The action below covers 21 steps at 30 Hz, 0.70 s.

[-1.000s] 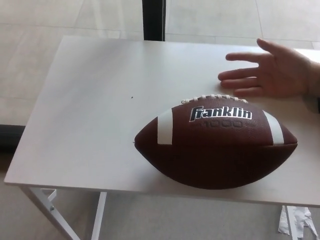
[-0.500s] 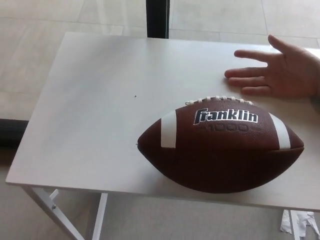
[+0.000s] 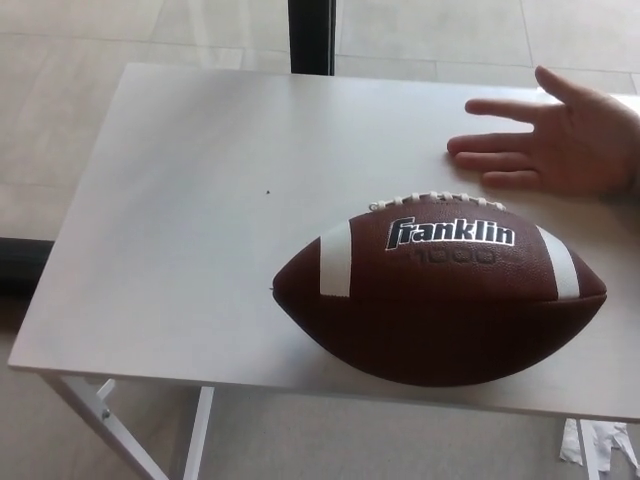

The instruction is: The robot uses both its hands to grab the left and right ends of a football kept in the middle of the desk infront of it, lifts it up and places it in the palm of a person

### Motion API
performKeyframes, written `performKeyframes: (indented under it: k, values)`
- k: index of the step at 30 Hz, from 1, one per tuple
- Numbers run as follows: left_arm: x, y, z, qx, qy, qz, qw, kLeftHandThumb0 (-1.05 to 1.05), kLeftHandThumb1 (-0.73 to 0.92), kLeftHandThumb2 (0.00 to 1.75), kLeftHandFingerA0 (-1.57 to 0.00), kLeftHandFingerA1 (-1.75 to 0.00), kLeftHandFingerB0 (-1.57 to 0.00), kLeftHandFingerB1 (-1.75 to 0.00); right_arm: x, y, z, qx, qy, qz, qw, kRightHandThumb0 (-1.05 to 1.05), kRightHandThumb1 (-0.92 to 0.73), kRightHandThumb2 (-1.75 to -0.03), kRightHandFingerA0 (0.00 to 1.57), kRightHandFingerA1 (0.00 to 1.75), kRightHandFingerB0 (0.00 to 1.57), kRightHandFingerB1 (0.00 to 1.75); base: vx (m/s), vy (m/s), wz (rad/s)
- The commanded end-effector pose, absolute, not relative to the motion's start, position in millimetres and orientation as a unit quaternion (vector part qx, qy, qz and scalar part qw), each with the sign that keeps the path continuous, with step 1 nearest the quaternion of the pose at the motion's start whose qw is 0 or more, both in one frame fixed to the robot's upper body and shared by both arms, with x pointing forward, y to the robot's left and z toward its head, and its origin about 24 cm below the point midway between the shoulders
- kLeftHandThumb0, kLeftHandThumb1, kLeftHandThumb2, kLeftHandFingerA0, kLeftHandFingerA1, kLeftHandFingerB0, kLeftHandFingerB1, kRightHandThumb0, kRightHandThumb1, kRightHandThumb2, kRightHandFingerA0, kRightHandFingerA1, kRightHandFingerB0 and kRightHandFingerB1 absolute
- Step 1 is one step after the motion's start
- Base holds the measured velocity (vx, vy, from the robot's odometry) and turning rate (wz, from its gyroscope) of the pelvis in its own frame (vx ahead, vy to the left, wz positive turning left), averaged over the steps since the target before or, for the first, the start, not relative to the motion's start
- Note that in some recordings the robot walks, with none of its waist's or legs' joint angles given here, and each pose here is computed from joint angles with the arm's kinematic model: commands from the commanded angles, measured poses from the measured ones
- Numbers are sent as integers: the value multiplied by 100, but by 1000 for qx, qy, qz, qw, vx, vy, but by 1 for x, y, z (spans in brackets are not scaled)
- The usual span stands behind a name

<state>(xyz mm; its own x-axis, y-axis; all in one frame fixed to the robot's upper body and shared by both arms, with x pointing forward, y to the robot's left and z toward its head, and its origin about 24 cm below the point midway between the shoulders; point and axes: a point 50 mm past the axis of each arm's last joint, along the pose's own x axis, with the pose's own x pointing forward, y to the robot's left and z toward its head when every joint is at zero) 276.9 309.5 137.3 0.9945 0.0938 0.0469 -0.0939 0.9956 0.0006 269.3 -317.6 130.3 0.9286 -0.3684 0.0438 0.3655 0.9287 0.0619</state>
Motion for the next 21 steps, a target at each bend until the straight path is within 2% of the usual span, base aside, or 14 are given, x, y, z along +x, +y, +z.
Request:
performKeyframes:
  k: [1, 2, 3, 4, 5, 6, 7, 9, 12, 13, 14, 15, 16, 21]
  values:
    - [281, 258, 109, -31, 53, 8, 998, -76, 73, 112, -14, -55, 0, -33, 276, -302, 90, -9, 58, -196, 979, -86, -77, -114, 29, 51, 8, 35, 0, 0, 0]
    - [281, 254, 104, -34, 59, 7, 998, -76, 73, 112, -14, -55, 0, -33, 277, -302, 84, -24, 79, -203, 976, -86, -77, -114, 29, 51, 8, 35, 0, 0, 0]
    - [282, 250, 100, -38, 64, 5, 997, -88, 78, 118, -19, -58, 0, -26, 275, -300, 79, -17, 79, -202, 976, -90, -92, -71, 31, 38, 17, 26, 0, 0, 0]
    - [283, 247, 99, -33, 66, 4, 997, -83, 76, 118, -19, -57, 0, -29, 275, -299, 76, -13, 80, -201, 976, -91, -92, -71, 31, 39, 17, 26, 0, 0, 0]
    - [283, 245, 97, -26, 69, 5, 997, -79, 72, 111, -12, -53, -1, -34, 273, -297, 72, -13, 86, -198, 976, -88, -75, -114, 24, 49, 6, 38, 0, 0, 0]
    - [283, 242, 95, -24, 73, 8, 997, -88, 80, 120, -20, -58, 0, -28, 272, -294, 69, -18, 102, -193, 976, -94, -92, -73, 67, 145, 22, 29, 0, 0, 0]
    - [284, 240, 93, -22, 75, 7, 997, -89, 81, 121, -18, -56, 0, -28, 271, -292, 66, -24, 111, -187, 976, -90, -92, -71, 37, 95, 21, 29, 0, 0, 0]
    - [285, 233, 89, -26, 82, 4, 996, -90, 83, 122, -16, -56, -2, -26, 269, -291, 63, -16, 109, -178, 978, -87, -92, -70, 34, 42, 20, 28, 0, 0, 0]
    - [286, 230, 87, -24, 87, 2, 996, -89, 82, 122, -19, -58, 0, -27, 271, -290, 61, -19, 110, -173, 979, -88, -92, -70, 28, 38, 19, 27, 0, 0, 0]
    - [286, 225, 83, -32, 93, -1, 995, -90, 92, 82, -22, -53, -5, -24, 273, -289, 58, -31, 118, -172, 978, -90, -92, -71, 29, 38, 16, 27, 0, 0, 0]
    - [284, 221, 77, -36, 100, -8, 994, -86, 80, 114, -18, -57, -6, -30, 273, -287, 55, -35, 121, -172, 977, -90, -74, -114, 23, 51, 5, 37, 0, 0, 0]
    - [284, 221, 77, -36, 100, -8, 994, -86, 80, 114, -18, -57, -6, -30, 273, -287, 55, -36, 121, -173, 977, -90, -74, -114, 23, 51, 5, 37, 0, 0, 0]
    - [283, 220, 74, -32, 102, -10, 994, -85, 80, 115, -19, -57, -5, -30, 273, -287, 53, -41, 121, -172, 977, -93, -91, -72, 32, 41, 15, 26, 0, 0, 0]
    - [279, 214, 66, -16, 115, -12, 993, -86, 83, 117, -17, -57, -6, -29, 270, -287, 45, -63, 132, -171, 974, -87, -92, -72, 32, 41, 15, 27, 0, 0, 0]
